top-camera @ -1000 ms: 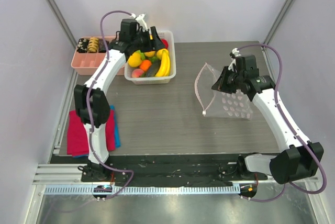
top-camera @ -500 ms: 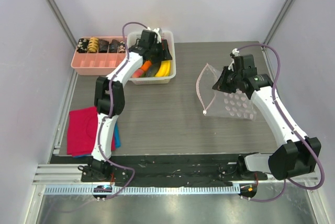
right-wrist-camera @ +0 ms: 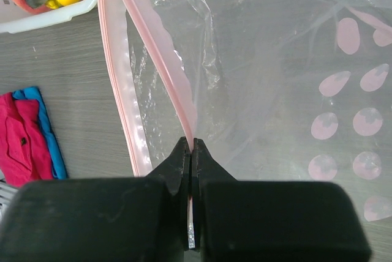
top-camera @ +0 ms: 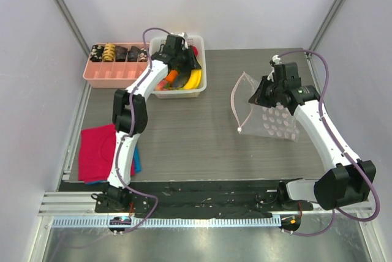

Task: Place the food in the zip-top bag and seal the zipper
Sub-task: Pick up the fake fruit from the bin.

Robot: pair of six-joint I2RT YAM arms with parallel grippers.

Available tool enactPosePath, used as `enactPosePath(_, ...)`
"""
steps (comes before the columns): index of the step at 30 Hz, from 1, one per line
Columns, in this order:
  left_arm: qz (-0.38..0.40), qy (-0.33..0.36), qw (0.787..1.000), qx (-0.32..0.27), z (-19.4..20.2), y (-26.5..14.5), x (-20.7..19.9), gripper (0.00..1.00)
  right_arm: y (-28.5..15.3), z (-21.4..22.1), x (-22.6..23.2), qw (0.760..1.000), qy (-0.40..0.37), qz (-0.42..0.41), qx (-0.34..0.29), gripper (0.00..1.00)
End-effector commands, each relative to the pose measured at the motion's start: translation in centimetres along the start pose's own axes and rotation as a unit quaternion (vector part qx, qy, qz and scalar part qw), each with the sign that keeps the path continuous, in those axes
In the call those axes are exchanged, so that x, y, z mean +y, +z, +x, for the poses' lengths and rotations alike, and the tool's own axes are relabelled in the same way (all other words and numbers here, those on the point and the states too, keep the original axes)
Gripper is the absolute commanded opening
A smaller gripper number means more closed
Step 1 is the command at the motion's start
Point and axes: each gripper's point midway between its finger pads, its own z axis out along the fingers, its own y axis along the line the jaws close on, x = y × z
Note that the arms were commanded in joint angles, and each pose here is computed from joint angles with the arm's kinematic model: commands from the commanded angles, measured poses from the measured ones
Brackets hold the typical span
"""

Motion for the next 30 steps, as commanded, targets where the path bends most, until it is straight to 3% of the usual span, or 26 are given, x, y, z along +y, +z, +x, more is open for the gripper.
enactPosePath(1,0.109,-0.05,0.988,-0.092,-7.8,-7.2,-6.5,0.0,-0.5,-2.4,1.8,0.999,0.002,-0.03,-0.032,0.01)
enactPosePath(5,0.164,-0.097,0.976,-0.108,-9.7,-10.1,-8.3,0.0,-0.3,-2.9,2.4,0.999,0.007,-0.04,-0.031,0.01)
enactPosePath(10,0.227,-0.207,0.947,-0.092,-10.2,-10.8,-8.4,0.0,-0.2,-3.2,3.0,0.998,0.016,-0.053,-0.027,0.01)
enactPosePath(13,0.271,-0.234,0.927,-0.11,-11.2,-11.8,-8.7,0.0,-0.1,-3.5,3.4,0.997,0.029,-0.065,-0.028,0.01)
enactPosePath(18,0.32,-0.217,0.909,-0.157,-13.1,-15.4,-10.5,0.0,-0.3,-4.2,4.5,0.994,0.054,-0.091,-0.035,0.01)
enactPosePath(23,0.353,-0.229,0.89,-0.176,-14.4,-18.9,-12.3,0.0,0.2,-4.4,6.6,0.981,0.122,-0.15,-0.028,0.01)
enactPosePath(30,0.382,-0.247,0.862,-0.222,-16.7,-24.4,-14.9,0.0,0.3,-6.0,8.7,0.968,0.158,-0.193,-0.025,0.01)
